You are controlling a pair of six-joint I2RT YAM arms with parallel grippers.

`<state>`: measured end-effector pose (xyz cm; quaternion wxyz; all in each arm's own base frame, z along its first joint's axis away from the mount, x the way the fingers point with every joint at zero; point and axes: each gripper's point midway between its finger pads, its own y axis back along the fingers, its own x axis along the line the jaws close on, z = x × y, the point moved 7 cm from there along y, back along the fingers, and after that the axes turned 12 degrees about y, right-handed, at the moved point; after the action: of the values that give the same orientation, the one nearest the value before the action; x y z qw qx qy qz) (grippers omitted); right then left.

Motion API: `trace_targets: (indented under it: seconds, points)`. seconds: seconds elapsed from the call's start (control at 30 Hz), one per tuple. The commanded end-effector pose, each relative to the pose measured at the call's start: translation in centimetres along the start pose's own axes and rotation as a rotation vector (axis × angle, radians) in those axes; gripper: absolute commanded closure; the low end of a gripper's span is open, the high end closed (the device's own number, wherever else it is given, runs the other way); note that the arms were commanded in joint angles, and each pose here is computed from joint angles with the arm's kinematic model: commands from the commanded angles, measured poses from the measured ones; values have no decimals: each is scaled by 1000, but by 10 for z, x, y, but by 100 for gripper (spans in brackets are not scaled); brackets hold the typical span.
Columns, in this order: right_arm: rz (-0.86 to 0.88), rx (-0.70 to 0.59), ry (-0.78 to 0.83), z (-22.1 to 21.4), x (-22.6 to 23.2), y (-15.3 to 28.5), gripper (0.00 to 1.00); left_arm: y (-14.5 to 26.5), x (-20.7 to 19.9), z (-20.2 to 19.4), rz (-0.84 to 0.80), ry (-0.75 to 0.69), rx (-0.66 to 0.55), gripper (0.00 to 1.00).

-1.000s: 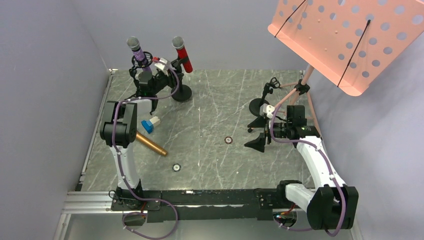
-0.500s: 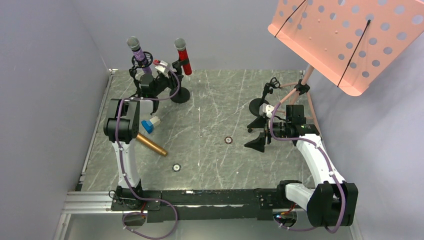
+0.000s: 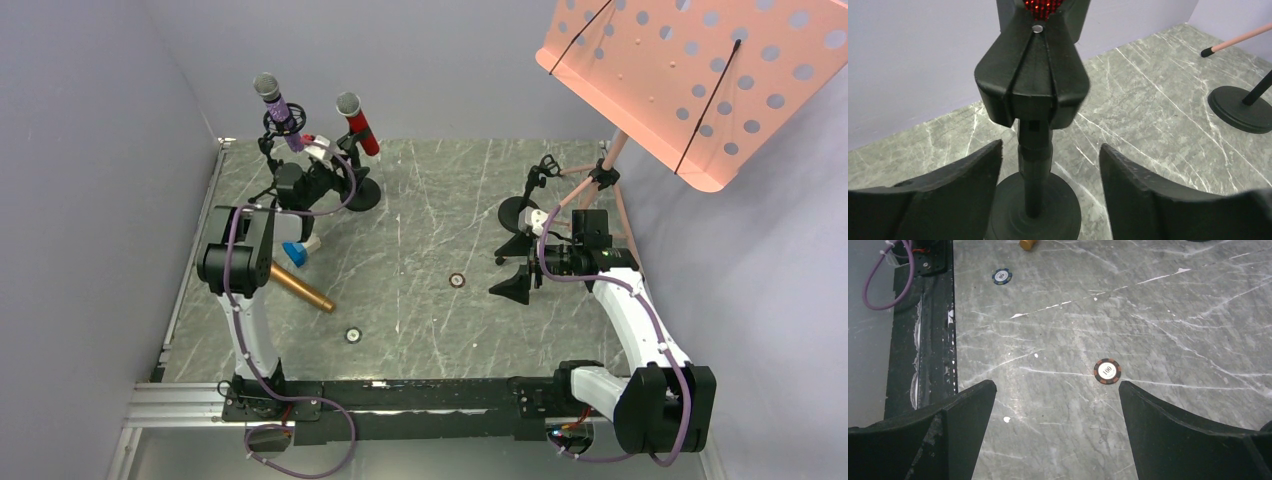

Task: Attach the microphones to the stand

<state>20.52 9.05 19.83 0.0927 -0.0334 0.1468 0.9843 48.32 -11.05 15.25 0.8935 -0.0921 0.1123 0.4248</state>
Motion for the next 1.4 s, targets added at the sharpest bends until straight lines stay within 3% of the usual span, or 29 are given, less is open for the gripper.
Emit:
trace_targets:
  seconds: [0.0,0.27,0.5,0.63,0.77,0.97,1.07,1.17,1.37]
  points:
    - [-16,-12,80,11,-8,3,0,8,-19,39,-18,-52,-106,20]
    - [-27,0,95,11,-8,4,0,51,-37,35,59,-35,-130,2]
    - [-59,15,116,9,-10,9,0,109,-58,19,187,72,-200,1]
    - [-79,14,127,10,-11,13,0,137,-78,32,248,177,-203,1]
    - [-95,7,134,11,-11,17,0,158,-95,51,345,291,-102,1]
    - [-125,7,138,12,-13,22,0,197,-112,83,627,430,39,1]
    - [-140,15,140,11,-15,24,0,208,-128,102,580,327,158,1]
    - [-164,45,152,7,-17,27,0,225,-135,94,541,213,293,1]
    - [-204,61,164,1,-20,36,0,248,-145,54,460,182,262,1]
